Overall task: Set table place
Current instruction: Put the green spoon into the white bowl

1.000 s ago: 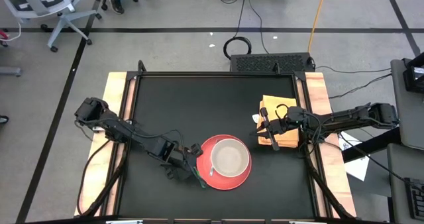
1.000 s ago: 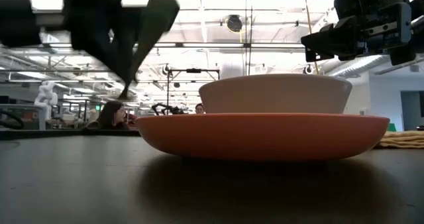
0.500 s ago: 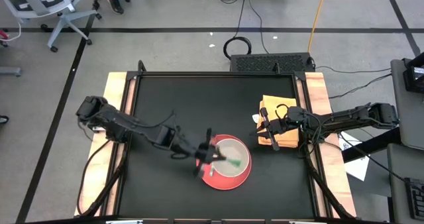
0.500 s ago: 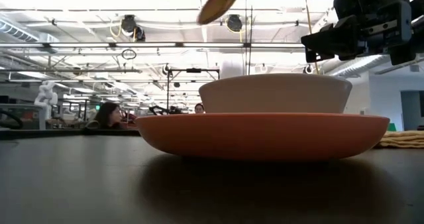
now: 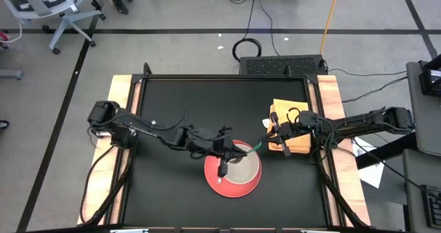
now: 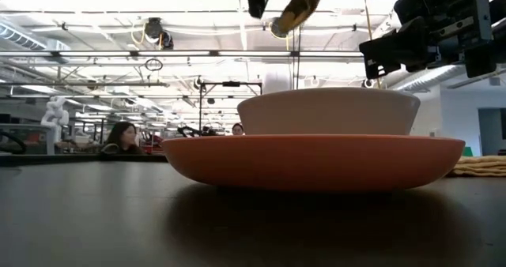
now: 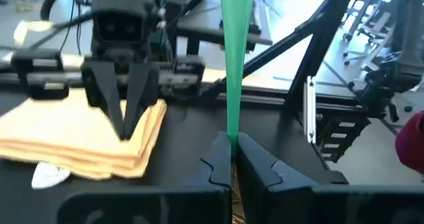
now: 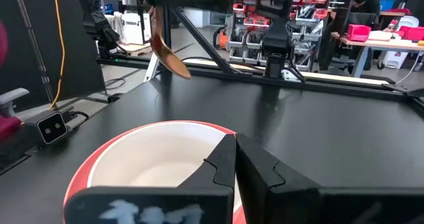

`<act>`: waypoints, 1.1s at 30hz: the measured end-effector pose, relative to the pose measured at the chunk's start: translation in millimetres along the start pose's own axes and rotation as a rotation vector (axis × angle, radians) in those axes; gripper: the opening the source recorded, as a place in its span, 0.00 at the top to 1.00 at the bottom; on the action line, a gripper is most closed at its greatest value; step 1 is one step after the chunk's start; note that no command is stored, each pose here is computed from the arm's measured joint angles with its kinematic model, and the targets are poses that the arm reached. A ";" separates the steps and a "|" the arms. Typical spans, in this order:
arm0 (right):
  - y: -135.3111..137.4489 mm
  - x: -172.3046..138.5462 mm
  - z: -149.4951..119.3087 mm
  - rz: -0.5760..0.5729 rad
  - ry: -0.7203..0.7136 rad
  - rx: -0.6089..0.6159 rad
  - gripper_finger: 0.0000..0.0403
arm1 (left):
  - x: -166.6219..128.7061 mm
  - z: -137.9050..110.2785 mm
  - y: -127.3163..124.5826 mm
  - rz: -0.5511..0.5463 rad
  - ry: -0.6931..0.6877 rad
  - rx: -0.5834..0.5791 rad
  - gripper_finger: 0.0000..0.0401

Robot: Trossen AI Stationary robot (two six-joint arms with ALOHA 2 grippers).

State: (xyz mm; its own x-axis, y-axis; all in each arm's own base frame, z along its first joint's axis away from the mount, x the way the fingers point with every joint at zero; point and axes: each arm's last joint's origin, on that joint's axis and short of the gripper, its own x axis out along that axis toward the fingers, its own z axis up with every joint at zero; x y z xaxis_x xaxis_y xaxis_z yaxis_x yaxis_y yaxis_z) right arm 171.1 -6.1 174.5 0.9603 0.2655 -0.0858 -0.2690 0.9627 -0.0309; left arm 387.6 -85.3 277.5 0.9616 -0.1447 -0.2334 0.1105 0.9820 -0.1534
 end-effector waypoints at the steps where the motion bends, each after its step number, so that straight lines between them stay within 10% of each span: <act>1: 0.0 0.0 0.0 0.000 0.000 0.000 1.00 | 1.4 -2.1 1.3 0.004 0.008 -0.010 0.98; 33: -10.7 -37.3 12.7 -0.163 -0.012 0.005 1.00 | 60.5 -81.4 22.4 0.086 0.119 0.040 0.96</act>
State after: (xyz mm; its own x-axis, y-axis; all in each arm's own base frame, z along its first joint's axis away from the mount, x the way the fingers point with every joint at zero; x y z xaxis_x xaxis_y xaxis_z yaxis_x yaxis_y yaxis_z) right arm 139.1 -25.7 190.6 0.9920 0.1061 -0.0677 -0.1089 0.9933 -0.0386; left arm 427.7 -81.9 181.9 0.9316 -0.0711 -0.3564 0.0415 0.9951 -0.0901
